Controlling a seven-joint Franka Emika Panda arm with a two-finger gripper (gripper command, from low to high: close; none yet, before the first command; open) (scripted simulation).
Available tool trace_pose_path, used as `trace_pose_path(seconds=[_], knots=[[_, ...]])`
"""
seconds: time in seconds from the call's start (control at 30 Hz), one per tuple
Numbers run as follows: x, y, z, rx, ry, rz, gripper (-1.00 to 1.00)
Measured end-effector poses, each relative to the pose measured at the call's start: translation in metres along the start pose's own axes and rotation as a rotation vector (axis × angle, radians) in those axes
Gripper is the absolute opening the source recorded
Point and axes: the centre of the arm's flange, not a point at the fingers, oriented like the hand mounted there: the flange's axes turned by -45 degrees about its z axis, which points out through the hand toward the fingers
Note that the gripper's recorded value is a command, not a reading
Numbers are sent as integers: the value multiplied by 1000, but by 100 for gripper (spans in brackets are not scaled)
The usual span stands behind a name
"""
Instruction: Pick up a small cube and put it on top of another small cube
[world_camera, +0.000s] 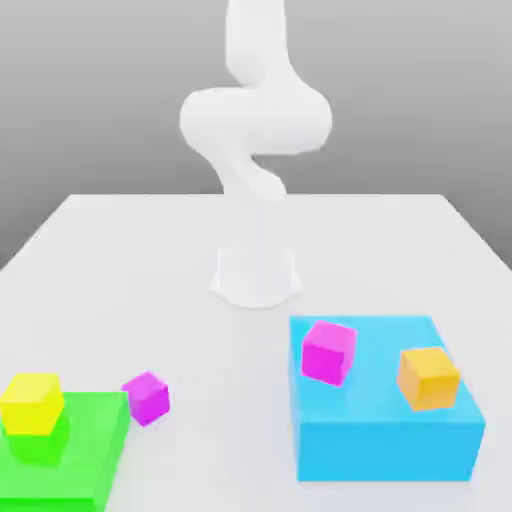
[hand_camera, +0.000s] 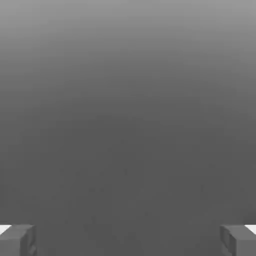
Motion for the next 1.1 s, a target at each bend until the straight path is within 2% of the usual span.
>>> trace_pose_path(seconds=[0.17,0.33,0.63,0.73,0.9,0.93,1.1], knots=[[-43,44,125,-80,-177,149,0],[-119,92,224,-152,-347,305,0],[-305,153,319,-258,-639,604,0],[-341,156,338,-268,-678,642,0],[-374,157,371,-270,-684,645,0],[-378,157,375,-270,-684,645,-100],[-378,157,375,-271,-683,645,-100]])
